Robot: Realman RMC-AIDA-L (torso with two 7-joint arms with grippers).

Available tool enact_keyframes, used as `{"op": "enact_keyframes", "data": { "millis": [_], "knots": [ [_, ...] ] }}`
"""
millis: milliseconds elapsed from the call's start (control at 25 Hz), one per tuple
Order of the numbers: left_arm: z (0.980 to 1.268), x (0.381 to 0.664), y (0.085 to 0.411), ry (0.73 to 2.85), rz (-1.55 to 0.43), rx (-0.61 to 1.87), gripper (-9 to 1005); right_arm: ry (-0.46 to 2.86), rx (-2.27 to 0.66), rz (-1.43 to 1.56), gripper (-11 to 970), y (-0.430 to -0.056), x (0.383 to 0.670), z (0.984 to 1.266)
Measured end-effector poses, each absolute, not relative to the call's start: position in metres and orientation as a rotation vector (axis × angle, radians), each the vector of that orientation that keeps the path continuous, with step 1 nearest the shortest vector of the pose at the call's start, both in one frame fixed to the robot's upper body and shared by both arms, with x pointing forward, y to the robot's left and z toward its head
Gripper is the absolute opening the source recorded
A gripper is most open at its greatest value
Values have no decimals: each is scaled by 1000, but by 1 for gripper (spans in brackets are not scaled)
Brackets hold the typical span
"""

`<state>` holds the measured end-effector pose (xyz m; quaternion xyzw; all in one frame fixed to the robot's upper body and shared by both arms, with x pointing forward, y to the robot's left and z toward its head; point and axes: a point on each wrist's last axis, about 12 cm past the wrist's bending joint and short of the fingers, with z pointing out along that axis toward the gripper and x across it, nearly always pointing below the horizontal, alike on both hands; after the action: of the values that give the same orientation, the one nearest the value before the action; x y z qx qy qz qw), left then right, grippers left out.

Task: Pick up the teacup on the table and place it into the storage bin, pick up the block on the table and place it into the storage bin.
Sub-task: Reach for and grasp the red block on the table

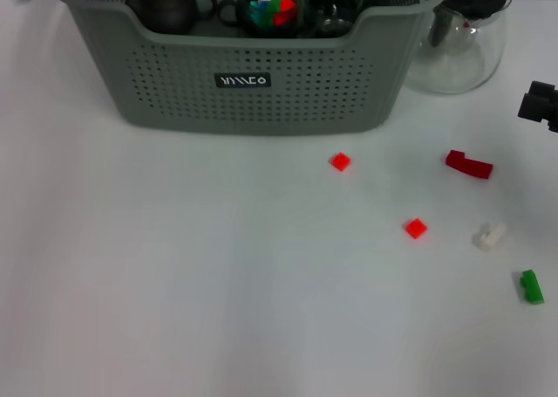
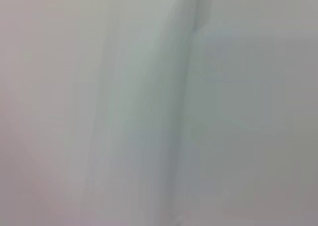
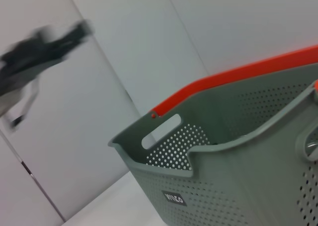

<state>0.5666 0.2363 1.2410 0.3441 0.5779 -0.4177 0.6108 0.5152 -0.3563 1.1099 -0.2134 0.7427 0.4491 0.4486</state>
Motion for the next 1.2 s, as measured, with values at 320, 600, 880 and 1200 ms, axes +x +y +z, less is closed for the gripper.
{"op": "enact_keyframes", "data": {
  "millis": [320,600,880,1200],
  "knots": [
    [1137,504,274,1303,-978,1004,785,1879,-590,1123,518,-356,509,1107],
    [1076,489,265,1506,-1008,1027,785,2022,-959,1110,518,-335,512,1113],
    [1069,487,264,1537,-1016,1025,785,2225,-1155,921,517,-318,531,1143],
    [1065,484,267,1552,-1021,967,785,2522,-1051,667,517,-313,552,1163]
  ]
}}
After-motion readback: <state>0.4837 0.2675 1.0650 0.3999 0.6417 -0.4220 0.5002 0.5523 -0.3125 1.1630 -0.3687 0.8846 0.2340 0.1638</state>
